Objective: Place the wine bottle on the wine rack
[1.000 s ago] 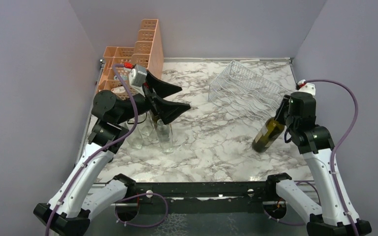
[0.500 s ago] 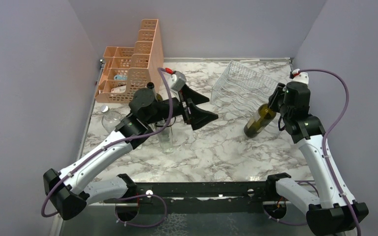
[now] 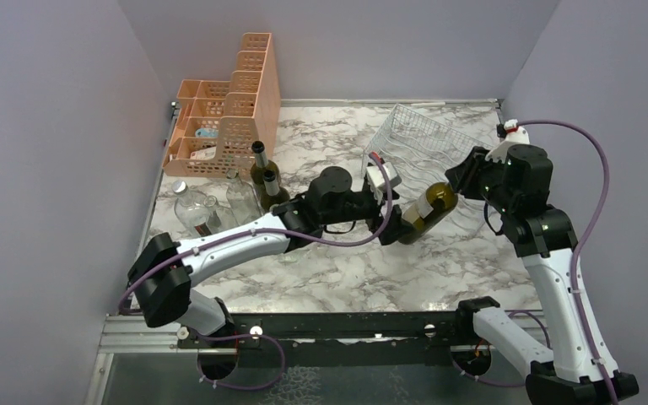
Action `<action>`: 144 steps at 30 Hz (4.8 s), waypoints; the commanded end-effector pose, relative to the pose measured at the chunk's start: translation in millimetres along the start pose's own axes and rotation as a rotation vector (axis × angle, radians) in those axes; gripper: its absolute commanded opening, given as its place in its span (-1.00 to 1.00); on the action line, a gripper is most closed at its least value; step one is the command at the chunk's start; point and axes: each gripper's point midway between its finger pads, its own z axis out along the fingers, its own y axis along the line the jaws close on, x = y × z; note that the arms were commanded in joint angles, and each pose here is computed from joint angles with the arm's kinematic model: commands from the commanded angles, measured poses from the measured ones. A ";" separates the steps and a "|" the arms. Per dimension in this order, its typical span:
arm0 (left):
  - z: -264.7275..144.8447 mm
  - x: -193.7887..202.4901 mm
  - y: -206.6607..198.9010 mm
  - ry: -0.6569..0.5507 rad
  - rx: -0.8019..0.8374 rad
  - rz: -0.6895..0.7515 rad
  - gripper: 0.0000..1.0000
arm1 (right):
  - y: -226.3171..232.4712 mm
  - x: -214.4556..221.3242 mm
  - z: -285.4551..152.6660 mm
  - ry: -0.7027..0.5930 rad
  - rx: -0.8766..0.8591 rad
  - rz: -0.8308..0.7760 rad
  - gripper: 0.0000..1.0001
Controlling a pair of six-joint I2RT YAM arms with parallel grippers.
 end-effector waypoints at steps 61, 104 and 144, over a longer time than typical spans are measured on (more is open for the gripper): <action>23.2 -51.1 68.2 0.069 -0.021 1.694 -1.00 | 70.8 28.9 -87.4 0.150 -0.475 -0.151 0.68; 39.2 -84.7 56.7 0.020 0.038 1.808 -0.79 | 71.6 101.6 -37.9 0.395 -0.541 0.008 -0.98; -113.1 -95.7 45.3 -0.166 -0.487 0.028 0.98 | 63.0 145.6 -9.6 0.464 -0.508 0.011 -0.98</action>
